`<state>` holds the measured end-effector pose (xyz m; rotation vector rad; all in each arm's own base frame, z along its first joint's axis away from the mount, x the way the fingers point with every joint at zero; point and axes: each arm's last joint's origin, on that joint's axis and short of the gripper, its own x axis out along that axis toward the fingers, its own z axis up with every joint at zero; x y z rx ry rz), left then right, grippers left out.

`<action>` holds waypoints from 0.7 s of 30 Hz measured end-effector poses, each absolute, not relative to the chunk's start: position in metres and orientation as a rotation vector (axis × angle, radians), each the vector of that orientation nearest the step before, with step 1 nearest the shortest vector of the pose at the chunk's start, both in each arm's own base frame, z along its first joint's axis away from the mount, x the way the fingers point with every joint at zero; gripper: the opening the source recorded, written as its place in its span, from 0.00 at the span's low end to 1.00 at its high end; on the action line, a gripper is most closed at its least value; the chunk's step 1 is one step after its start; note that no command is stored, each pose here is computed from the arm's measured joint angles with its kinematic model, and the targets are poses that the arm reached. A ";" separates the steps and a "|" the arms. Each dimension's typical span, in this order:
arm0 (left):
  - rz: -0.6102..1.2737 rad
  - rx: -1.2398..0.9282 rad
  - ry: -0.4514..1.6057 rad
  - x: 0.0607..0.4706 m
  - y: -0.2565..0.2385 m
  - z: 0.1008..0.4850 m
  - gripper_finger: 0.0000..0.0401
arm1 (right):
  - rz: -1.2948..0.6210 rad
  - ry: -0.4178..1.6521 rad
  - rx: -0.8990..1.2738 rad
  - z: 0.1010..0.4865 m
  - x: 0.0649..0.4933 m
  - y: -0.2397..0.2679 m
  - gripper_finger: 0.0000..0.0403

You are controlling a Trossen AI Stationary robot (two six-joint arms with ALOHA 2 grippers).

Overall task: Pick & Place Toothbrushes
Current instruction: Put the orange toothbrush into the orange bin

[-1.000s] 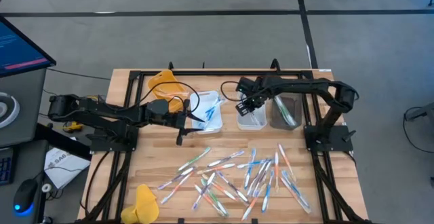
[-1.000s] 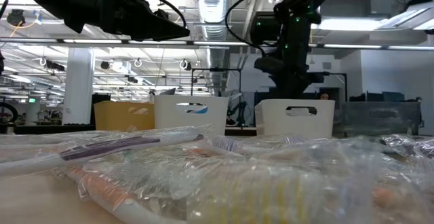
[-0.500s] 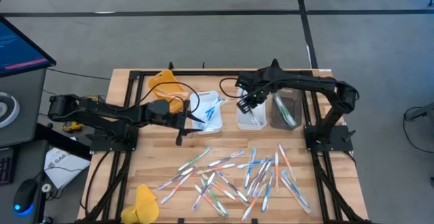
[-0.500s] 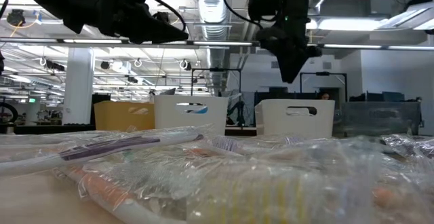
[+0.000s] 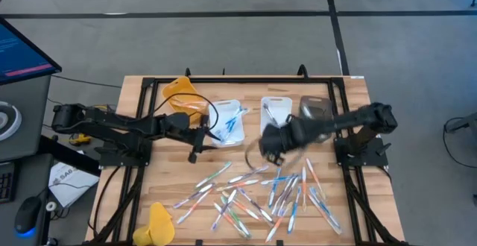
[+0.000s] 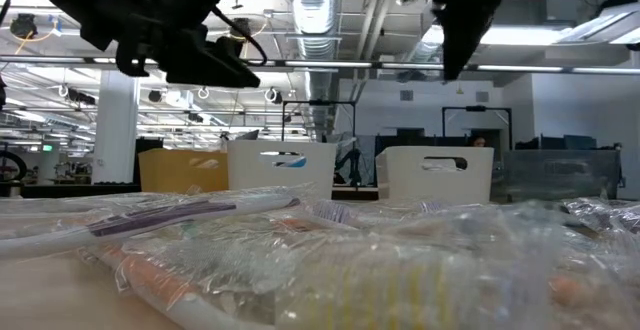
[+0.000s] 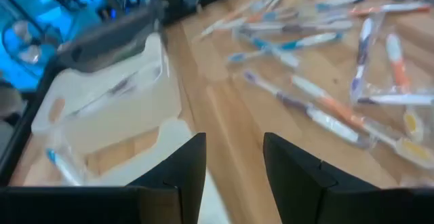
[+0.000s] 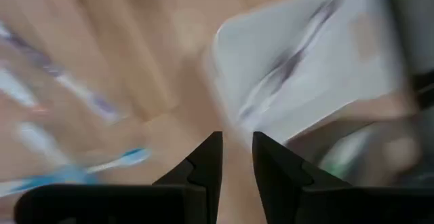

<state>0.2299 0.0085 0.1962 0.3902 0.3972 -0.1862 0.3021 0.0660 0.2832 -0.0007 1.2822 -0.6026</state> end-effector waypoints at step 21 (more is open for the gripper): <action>-0.318 0.345 0.042 0.236 -0.032 0.228 0.71 | -0.526 0.337 -0.611 0.305 0.144 0.171 0.19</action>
